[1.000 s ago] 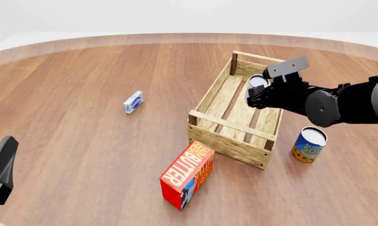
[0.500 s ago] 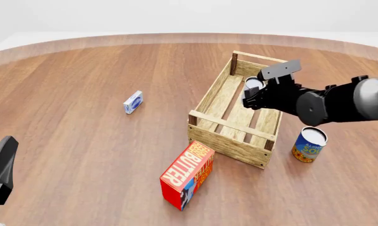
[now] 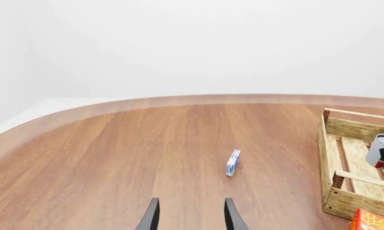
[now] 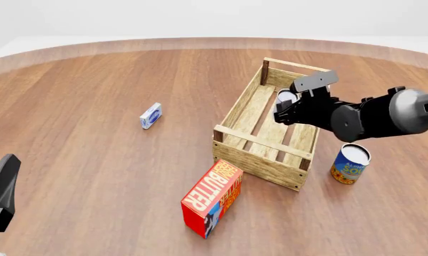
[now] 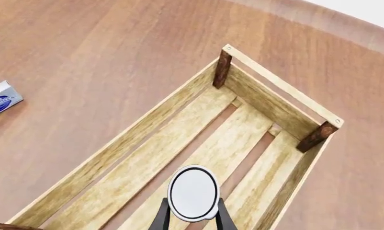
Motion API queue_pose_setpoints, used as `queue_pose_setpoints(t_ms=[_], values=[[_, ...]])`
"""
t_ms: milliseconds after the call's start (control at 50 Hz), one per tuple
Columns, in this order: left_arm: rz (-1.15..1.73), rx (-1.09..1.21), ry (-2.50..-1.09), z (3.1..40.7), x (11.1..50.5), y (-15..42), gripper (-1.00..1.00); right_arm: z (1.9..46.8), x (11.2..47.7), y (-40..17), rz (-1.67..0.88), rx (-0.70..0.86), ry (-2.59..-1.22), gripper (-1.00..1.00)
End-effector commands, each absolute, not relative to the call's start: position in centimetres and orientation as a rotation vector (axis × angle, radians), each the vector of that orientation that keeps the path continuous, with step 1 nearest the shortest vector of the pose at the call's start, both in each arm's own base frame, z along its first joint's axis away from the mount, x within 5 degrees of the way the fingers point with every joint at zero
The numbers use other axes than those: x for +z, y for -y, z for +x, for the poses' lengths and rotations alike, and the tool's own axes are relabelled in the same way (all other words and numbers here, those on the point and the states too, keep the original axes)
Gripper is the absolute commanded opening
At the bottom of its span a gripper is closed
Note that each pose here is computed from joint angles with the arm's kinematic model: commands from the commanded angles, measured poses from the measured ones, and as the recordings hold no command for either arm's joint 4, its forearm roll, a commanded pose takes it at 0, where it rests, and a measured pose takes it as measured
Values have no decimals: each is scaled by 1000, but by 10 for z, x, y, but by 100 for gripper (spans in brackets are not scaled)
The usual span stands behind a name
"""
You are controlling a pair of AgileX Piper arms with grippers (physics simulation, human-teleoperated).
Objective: Pick up the tomato sauce, and put it in the wooden tray.
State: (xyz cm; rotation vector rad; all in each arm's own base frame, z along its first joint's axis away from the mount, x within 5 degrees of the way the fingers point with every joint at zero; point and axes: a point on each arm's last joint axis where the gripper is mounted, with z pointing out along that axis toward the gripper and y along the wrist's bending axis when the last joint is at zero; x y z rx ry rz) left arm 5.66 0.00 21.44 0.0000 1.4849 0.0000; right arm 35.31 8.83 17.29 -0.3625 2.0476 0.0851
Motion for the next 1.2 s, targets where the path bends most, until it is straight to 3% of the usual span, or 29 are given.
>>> queue_pose_setpoints(t_ms=[20,1020,1040,1200], values=[[0,0,-1485,57,214,0,100,358,169,-88,-336,95,-2050,-100],[0,0,-1485,57,214,0,100,362,161,-84,-314,94,-2041,-100],[0,0,-1485,57,214,0,100,361,162,-85,-317,96,-2037,100],[0,0,-1485,57,214,0,100,359,167,-83,-310,94,-2029,100]])
